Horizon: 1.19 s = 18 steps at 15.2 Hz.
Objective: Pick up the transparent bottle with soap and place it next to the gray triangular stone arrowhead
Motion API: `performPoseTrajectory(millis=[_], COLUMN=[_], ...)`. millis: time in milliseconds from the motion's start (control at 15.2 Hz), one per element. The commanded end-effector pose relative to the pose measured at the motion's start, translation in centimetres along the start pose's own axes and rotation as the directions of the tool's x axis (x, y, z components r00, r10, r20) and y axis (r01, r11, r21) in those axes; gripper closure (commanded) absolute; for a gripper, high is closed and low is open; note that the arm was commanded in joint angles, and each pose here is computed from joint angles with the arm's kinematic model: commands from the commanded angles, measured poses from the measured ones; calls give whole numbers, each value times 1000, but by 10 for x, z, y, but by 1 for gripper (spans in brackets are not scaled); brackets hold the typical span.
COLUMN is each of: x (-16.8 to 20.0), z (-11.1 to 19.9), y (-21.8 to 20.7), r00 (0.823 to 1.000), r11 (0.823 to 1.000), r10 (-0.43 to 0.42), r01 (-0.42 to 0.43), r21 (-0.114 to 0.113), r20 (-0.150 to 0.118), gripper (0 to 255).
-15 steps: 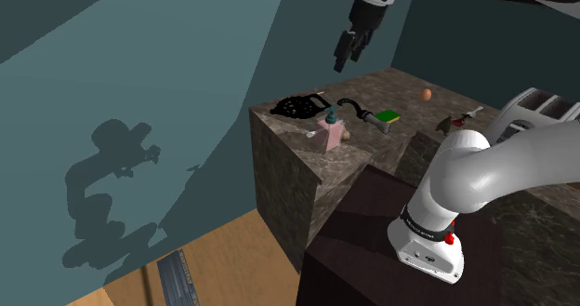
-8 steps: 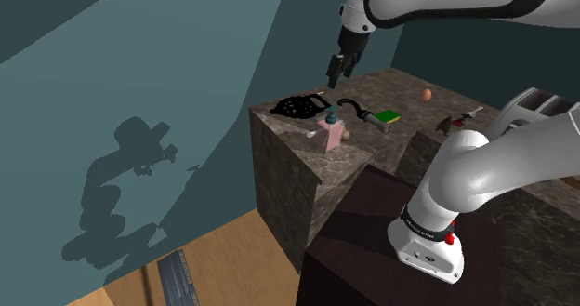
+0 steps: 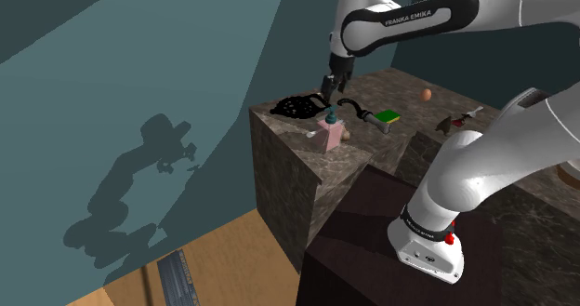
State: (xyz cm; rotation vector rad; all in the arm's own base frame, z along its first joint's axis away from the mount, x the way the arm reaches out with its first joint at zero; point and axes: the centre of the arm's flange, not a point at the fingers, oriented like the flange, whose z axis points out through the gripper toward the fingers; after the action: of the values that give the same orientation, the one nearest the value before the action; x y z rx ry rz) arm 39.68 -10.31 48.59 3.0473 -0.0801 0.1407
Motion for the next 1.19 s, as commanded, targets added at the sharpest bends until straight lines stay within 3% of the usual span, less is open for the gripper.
performPoseTrajectory(millis=[0,132,660,1122], x=[9,17,16,16], z=[24,48,89,89], y=[8,18,19,19], r00=[1000,999,999,999], r11=[1000,1000,1000,1000], r10=[5,10,10,10], r01=[-5,-9,-10,-10], r21=[-8,-15,-16,-16], r20=[17,34,35,35], gripper=[0,0,0,0])
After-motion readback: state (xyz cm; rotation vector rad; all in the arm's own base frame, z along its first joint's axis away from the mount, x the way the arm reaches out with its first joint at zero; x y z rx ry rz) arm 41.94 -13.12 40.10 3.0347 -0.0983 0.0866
